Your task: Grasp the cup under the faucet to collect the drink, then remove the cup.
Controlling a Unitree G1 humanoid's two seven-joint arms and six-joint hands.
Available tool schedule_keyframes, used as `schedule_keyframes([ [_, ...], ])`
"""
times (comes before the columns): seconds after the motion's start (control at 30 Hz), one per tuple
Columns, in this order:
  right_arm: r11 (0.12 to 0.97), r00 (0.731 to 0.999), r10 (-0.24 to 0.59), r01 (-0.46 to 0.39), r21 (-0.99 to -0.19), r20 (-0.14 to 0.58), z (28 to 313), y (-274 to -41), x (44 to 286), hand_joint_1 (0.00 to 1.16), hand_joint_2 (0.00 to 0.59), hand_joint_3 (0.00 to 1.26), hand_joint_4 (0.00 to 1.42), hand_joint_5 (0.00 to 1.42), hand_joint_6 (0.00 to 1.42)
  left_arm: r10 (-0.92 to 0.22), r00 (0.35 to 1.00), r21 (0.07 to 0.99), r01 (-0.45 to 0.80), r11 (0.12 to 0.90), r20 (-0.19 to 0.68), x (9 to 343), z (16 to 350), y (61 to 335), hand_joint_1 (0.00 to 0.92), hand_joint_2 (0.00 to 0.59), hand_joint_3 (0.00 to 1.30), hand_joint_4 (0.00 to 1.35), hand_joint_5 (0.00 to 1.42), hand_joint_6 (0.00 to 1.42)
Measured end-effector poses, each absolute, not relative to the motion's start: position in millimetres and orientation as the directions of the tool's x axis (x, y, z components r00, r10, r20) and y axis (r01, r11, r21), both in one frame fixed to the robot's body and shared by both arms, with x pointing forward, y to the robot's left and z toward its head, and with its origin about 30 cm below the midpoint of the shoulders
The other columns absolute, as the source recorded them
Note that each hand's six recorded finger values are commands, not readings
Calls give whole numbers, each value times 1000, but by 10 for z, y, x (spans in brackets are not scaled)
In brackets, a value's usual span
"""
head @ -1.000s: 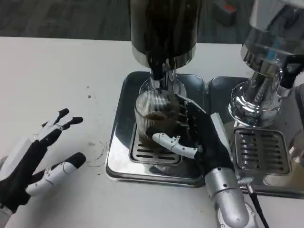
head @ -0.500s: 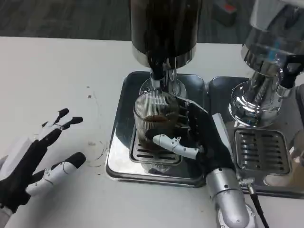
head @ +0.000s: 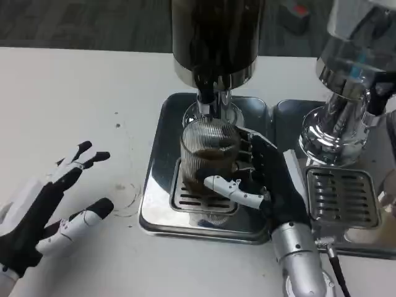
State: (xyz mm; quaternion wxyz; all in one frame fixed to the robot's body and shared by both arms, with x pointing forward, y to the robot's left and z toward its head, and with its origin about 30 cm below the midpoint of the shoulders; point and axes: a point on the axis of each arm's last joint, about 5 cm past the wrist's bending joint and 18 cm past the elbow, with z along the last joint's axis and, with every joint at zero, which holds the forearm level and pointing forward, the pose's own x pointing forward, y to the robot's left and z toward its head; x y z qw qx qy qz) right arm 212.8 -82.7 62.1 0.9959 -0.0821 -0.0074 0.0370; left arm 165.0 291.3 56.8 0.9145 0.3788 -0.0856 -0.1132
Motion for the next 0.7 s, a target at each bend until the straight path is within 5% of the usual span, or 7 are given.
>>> schedule_keyframes([
  [0.7, 986, 999, 28, -20, -165, 47, 655, -852, 2055, 1060, 239, 419, 532, 558, 746, -282, 957, 710, 150, 688, 72, 1683, 573, 2892, 0, 112, 189, 0, 133, 0],
])
